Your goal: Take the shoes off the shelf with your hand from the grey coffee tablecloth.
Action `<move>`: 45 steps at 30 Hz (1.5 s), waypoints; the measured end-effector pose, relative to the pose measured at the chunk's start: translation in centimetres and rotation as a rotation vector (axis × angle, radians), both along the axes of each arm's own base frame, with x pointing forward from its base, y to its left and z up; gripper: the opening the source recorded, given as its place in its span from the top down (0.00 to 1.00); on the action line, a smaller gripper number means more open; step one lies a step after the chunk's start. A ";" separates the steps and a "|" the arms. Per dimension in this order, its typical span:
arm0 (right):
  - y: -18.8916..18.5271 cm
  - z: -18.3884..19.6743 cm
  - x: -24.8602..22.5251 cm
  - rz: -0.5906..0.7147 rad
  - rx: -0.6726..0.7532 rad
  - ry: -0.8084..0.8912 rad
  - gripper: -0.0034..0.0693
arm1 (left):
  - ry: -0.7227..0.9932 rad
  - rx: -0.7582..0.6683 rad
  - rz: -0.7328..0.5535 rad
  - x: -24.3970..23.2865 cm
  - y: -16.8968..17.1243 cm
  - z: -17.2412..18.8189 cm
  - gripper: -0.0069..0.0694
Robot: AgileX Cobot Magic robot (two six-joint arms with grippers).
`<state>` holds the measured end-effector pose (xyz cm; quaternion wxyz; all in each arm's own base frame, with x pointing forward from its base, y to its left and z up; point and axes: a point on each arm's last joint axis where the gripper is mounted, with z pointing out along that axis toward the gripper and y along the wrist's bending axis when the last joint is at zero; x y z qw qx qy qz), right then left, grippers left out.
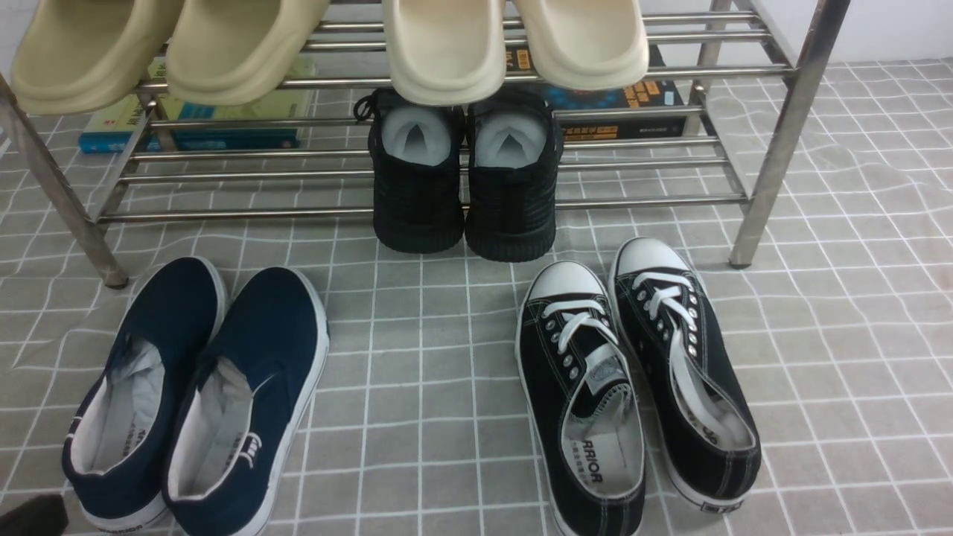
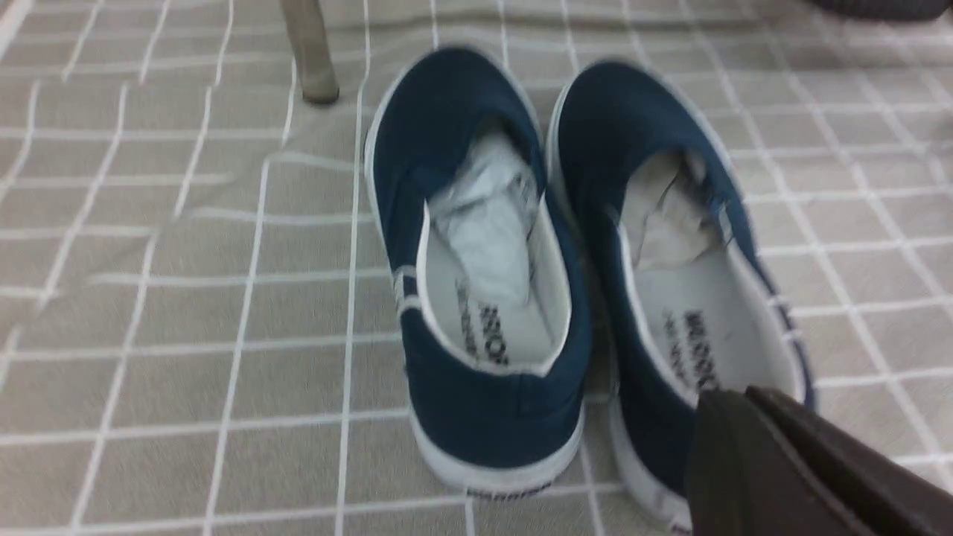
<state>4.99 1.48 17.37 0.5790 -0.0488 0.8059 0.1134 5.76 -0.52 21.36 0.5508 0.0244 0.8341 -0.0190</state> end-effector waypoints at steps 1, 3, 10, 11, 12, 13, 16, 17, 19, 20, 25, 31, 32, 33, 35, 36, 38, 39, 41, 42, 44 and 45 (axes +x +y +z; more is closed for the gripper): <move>0.0 0.0 0.0 0.000 0.000 0.000 0.62 | -0.001 0.005 0.002 0.0 0.0 -0.7 0.89; 0.0 0.0 0.0 0.000 0.000 0.000 0.62 | -0.014 0.025 0.011 -0.2 0.2 -1.9 0.89; 0.0 0.0 0.0 0.000 0.000 0.000 0.62 | -0.102 -0.014 0.096 -0.6 0.8 -3.4 0.88; 0.0 0.0 0.0 0.000 0.000 0.000 0.62 | -0.096 -0.023 0.103 -0.6 0.8 -3.8 0.88; 0.0 0.0 0.0 0.000 0.000 0.000 0.62 | -0.084 -0.029 0.107 -0.6 0.8 -4.2 0.88; 0.0 0.0 0.0 0.000 0.000 0.000 0.62 | -0.087 -0.032 0.108 -0.6 0.8 -4.1 0.88; 0.0 0.0 0.0 0.000 0.000 0.000 0.62 | -0.087 -0.030 0.107 -0.6 0.8 -4.1 0.87; 0.0 0.0 0.0 0.000 0.000 0.000 0.62 | -0.087 -0.027 0.106 -0.6 0.8 -4.1 0.87; 0.0 0.0 0.0 0.000 0.000 0.000 0.62 | -0.087 -0.026 0.106 -0.6 0.8 -4.1 0.87; 0.0 0.0 0.0 0.000 0.000 0.000 0.62 | -0.088 -0.024 0.105 -0.6 0.8 -4.1 0.87; 0.0 0.0 0.0 0.000 0.000 0.000 0.62 | -0.087 -0.020 0.103 -0.6 0.8 -4.2 0.86; 0.0 0.0 0.0 0.000 0.000 0.000 0.62 | -0.088 -0.017 0.102 -0.6 0.8 -4.2 0.85; 0.0 0.0 0.0 0.000 0.000 0.000 0.62 | -0.089 -0.017 0.102 -0.6 0.8 -4.1 0.85; 0.0 0.0 0.0 0.000 0.000 0.000 0.62 | -0.089 -0.017 0.102 -0.6 0.8 -4.1 0.84; 0.0 0.0 0.0 0.000 0.000 0.000 0.62 | -0.090 -0.017 0.102 -0.6 0.8 -4.1 0.84; 0.0 0.0 0.0 0.000 0.000 0.000 0.62 | -0.090 -0.017 0.102 -0.6 0.8 -4.1 0.84; 0.0 0.0 0.0 0.000 0.000 0.000 0.62 | -0.090 -0.017 0.102 -0.6 0.8 -4.1 0.84; 0.0 0.0 0.0 0.000 0.000 0.000 0.62 | -0.090 -0.017 0.102 -0.6 0.8 -4.1 0.84; 0.0 0.0 0.0 0.000 0.000 0.000 0.62 | -0.090 -0.017 0.102 -0.6 0.8 -4.1 0.84; 0.0 0.0 0.0 0.000 0.000 0.000 0.62 | -0.090 -0.017 0.102 -0.6 0.8 -4.1 0.84; 0.0 0.0 0.0 0.000 0.000 0.000 0.62 | -0.090 -0.017 0.102 -0.6 0.8 -4.2 0.84; 0.0 0.0 0.0 0.000 0.000 0.000 0.62 | -0.090 -0.017 0.102 -0.6 0.8 -4.2 0.83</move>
